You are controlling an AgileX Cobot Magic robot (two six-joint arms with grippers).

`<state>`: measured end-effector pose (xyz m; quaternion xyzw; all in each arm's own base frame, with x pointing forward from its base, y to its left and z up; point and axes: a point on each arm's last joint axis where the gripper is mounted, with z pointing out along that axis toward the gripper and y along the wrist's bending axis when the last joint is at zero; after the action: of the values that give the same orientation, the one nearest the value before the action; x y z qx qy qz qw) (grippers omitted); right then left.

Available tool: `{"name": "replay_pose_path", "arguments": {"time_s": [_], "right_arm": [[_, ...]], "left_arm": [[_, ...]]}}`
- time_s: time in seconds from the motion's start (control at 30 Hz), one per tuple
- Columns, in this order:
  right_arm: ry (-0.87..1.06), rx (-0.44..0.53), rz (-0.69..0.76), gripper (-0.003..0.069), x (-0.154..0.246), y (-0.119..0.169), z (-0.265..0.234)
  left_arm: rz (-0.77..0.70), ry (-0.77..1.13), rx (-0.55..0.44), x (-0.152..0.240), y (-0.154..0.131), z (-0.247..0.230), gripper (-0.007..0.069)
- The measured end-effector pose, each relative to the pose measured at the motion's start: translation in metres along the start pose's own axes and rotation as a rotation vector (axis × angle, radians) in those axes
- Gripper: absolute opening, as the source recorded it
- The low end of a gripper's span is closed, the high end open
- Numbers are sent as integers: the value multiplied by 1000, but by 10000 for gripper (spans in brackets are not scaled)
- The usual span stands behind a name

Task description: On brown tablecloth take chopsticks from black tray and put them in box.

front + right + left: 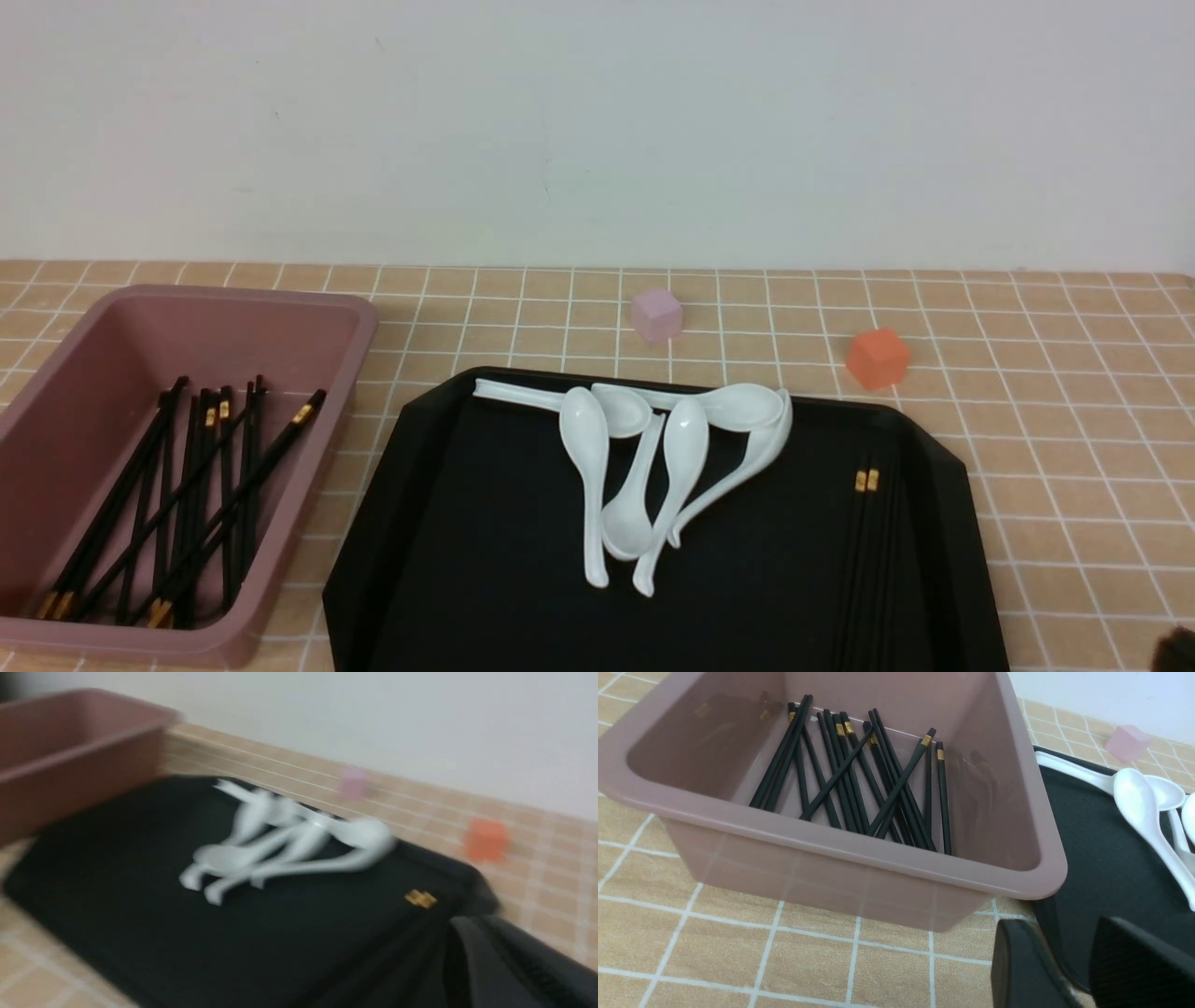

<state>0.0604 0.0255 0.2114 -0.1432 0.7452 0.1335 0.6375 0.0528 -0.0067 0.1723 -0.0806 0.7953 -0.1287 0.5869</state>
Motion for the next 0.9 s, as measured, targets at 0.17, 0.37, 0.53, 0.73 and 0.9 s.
{"name": "replay_pose_path", "arguments": {"time_s": [0.17, 0.37, 0.53, 0.73, 0.9], "right_arm": [[-12, 169, 19, 33, 25, -10, -4], [48, 260, 37, 37, 32, -15, -8], [125, 265, 49, 43, 38, -14, -9], [127, 265, 49, 53, 38, -14, -9], [127, 265, 49, 61, 38, -14, -9]], "left_arm": [[0, 0, 0, 0, 0, 0, 239], [0, 0, 0, 0, 0, 0, 239], [0, 0, 0, 0, 0, 0, 239], [0, 0, 0, 0, 0, 0, 239], [0, 0, 0, 0, 0, 0, 239]]}}
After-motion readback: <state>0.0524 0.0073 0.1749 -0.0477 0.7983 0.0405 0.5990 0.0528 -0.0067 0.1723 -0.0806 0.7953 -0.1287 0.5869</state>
